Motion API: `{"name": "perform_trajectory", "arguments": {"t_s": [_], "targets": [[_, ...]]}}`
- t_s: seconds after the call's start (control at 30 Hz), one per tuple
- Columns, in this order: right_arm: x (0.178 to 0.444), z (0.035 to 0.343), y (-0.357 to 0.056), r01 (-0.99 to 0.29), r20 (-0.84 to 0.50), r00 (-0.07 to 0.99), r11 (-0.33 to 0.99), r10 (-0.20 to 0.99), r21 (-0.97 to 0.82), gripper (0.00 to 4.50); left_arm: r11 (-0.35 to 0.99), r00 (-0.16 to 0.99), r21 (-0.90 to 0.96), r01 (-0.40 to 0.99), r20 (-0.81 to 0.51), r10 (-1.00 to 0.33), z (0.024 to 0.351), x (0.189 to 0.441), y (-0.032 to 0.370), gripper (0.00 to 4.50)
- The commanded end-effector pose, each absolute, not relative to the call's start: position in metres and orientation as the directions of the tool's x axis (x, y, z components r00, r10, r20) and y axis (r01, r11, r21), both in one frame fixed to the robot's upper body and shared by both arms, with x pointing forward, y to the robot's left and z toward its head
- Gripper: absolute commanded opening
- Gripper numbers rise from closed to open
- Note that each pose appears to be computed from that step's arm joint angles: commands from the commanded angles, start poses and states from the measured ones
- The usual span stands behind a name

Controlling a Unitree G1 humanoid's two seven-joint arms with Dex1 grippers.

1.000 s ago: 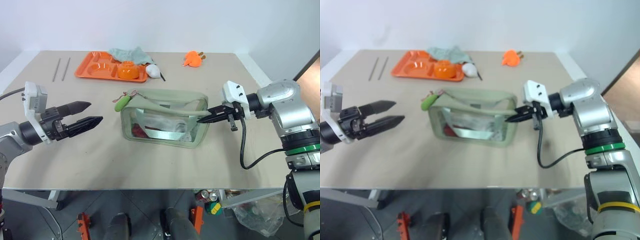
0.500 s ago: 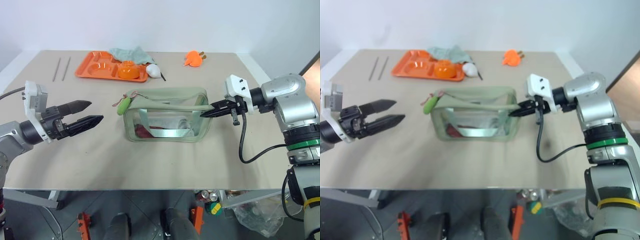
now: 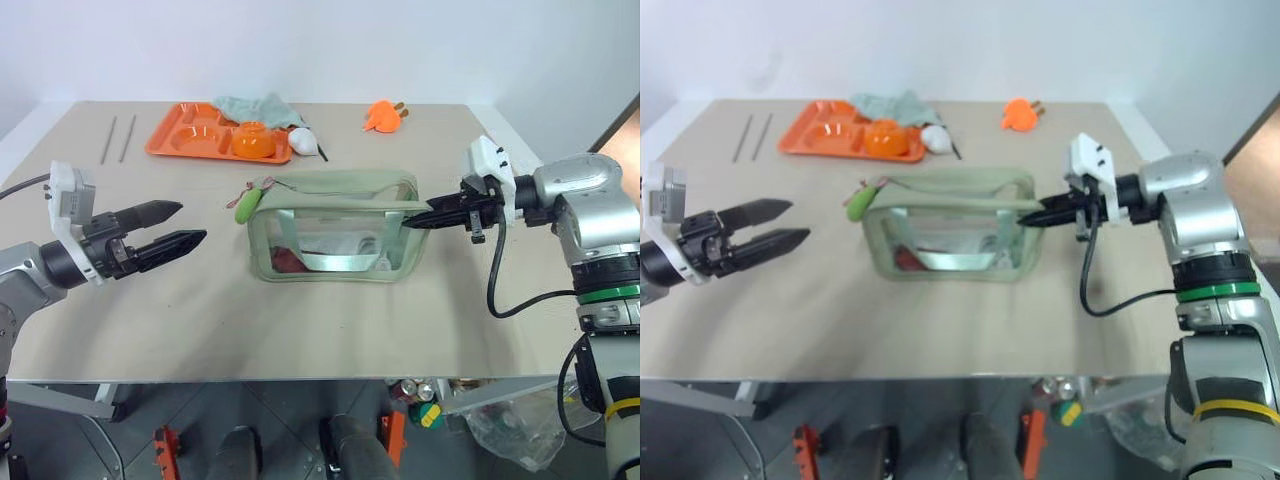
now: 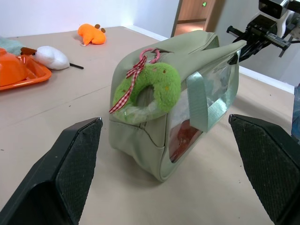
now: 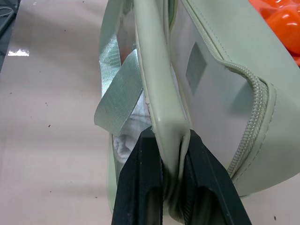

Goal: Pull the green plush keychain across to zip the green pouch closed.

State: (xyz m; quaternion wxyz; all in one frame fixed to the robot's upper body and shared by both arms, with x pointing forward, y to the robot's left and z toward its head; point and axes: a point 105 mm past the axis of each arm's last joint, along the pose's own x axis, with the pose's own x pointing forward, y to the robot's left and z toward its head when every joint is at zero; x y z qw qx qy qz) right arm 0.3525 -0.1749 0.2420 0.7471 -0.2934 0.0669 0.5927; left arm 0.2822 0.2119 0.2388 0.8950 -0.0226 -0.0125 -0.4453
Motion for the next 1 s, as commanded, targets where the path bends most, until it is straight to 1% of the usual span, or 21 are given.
{"name": "perform_trajectory", "arguments": {"t_s": [0.03,0.13,0.2,0.3,0.37,0.5,0.57,0.7,1.0], "targets": [[0.346,0.256,-0.175,-0.905,-0.414,0.300,0.118,0.859,-0.409,0.41,0.591,0.590,-0.011,0.807,0.061,-0.805,0.244,0.285,0.208,4.50],[0.344,0.250,-0.171,-0.911,-0.421,0.287,0.109,0.860,-0.397,0.41,0.598,0.597,-0.009,0.802,0.058,-0.800,0.242,0.289,0.209,4.50],[0.342,0.238,-0.170,-0.919,-0.457,0.275,0.093,0.846,-0.382,0.41,0.596,0.595,-0.010,0.803,0.061,-0.801,0.243,0.290,0.208,4.50],[0.341,0.228,-0.167,-0.932,-0.470,0.262,0.094,0.843,-0.350,1.32,0.592,0.592,-0.010,0.806,0.062,-0.804,0.243,0.290,0.206,4.50],[0.343,0.223,-0.167,-0.930,-0.471,0.275,0.107,0.838,-0.353,1.95,0.591,0.590,-0.011,0.807,0.059,-0.805,0.242,0.289,0.206,4.50],[0.347,0.224,-0.168,-0.919,-0.453,0.312,0.144,0.835,-0.367,3.39,0.591,0.591,-0.011,0.807,0.058,-0.805,0.243,0.288,0.207,4.50],[0.347,0.225,-0.171,-0.919,-0.447,0.313,0.149,0.838,-0.365,4.02,0.591,0.591,-0.012,0.806,0.058,-0.805,0.243,0.288,0.207,4.50],[0.345,0.231,-0.178,-0.914,-0.440,0.322,0.155,0.838,-0.374,4.02,0.591,0.591,-0.012,0.807,0.055,-0.805,0.243,0.288,0.207,4.50],[0.332,0.261,-0.202,-0.893,-0.396,0.367,0.199,0.842,-0.404,4.02,0.595,0.595,-0.015,0.804,0.054,-0.802,0.242,0.287,0.208,4.50]]}}
